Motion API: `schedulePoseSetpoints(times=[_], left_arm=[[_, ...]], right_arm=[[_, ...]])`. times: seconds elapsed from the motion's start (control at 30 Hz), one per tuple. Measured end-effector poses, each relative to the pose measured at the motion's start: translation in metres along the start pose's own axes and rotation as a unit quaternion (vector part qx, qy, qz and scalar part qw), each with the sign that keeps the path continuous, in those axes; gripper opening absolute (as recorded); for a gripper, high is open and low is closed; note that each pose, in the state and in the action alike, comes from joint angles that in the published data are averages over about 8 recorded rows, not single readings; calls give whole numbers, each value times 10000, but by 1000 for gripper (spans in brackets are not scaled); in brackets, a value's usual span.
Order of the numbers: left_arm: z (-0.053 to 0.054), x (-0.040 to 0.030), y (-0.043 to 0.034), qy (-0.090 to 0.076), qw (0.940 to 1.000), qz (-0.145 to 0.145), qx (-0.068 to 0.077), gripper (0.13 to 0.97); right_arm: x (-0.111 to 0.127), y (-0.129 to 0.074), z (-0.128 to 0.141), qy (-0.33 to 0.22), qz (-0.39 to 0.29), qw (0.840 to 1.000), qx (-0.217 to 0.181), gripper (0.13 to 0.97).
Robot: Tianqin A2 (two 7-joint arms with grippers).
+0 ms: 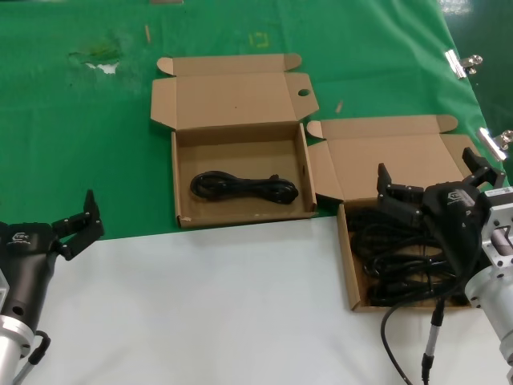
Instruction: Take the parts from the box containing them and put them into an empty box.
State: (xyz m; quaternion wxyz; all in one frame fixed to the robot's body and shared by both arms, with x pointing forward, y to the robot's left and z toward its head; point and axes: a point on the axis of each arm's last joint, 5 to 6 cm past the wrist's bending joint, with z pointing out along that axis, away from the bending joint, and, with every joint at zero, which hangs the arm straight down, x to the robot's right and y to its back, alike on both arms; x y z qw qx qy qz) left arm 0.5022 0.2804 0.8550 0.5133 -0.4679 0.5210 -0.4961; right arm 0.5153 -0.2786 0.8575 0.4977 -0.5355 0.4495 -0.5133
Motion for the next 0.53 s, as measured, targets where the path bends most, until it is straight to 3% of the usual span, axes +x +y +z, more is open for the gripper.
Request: schedulePoseSetpoints(times=[0.53], left_arm=[[0,0,0,0,10000,0,0,966]], right_arm=[[0,0,0,0,0,10000,0,966]])
